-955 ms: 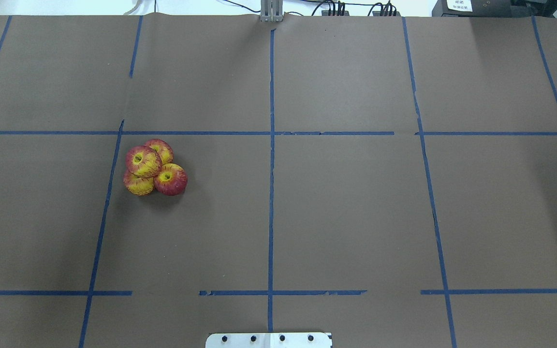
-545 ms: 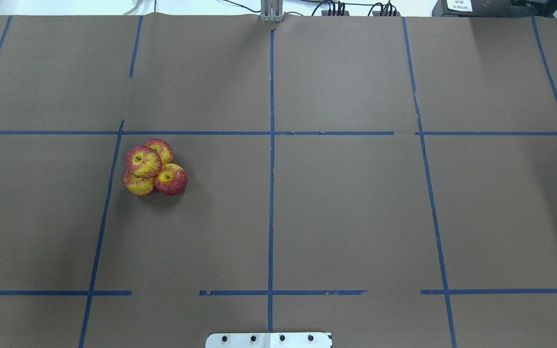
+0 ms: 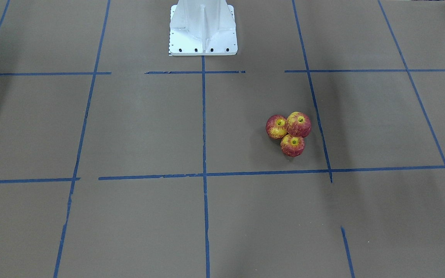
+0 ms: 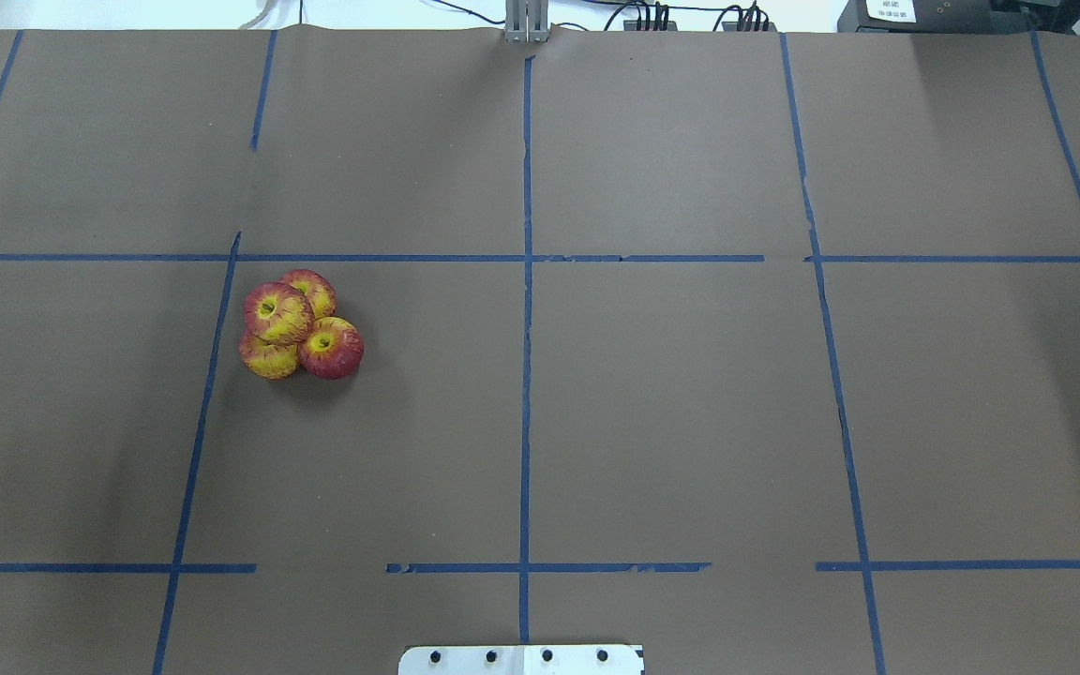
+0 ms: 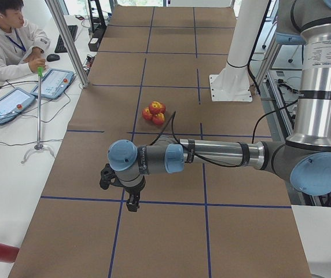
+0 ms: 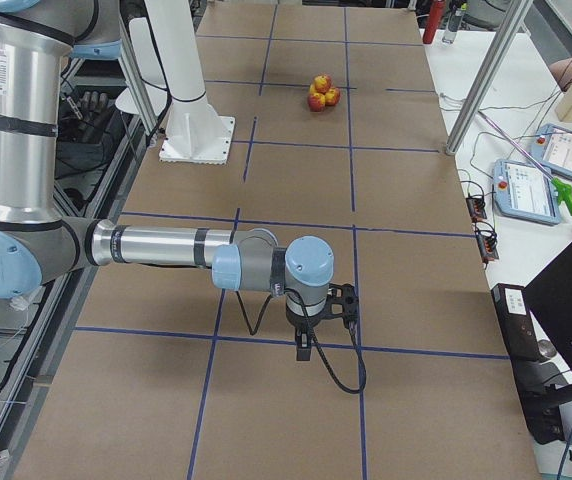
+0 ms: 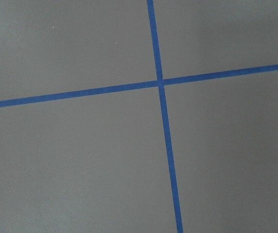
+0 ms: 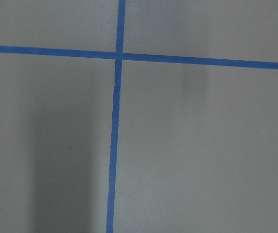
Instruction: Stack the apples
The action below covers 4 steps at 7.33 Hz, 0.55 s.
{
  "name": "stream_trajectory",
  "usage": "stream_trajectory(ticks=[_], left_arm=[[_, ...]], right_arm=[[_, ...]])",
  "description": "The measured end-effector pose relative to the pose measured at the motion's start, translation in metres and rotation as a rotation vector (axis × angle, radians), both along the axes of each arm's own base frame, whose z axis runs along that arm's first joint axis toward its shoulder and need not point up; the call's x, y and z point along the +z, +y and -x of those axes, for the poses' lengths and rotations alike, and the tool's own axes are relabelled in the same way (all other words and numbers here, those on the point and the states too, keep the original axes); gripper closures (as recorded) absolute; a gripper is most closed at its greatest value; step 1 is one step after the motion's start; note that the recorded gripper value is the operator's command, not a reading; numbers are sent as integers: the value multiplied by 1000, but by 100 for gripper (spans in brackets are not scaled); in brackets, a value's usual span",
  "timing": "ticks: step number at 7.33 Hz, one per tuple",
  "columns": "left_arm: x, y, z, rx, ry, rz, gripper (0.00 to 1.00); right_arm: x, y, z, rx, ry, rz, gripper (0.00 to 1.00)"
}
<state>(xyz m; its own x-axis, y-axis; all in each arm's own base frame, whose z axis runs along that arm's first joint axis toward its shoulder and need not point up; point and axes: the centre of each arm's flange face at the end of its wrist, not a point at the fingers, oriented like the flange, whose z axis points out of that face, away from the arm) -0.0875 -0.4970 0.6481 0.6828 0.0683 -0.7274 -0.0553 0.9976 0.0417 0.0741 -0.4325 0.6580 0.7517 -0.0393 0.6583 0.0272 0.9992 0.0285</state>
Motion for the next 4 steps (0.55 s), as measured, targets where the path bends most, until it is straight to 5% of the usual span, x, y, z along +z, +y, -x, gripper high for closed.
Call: stream_trajectory(ticks=[4], left_arm=[[2,1,0,-51,-4,38,0]], right_arm=[[0,0,0,0,0,0,0]])
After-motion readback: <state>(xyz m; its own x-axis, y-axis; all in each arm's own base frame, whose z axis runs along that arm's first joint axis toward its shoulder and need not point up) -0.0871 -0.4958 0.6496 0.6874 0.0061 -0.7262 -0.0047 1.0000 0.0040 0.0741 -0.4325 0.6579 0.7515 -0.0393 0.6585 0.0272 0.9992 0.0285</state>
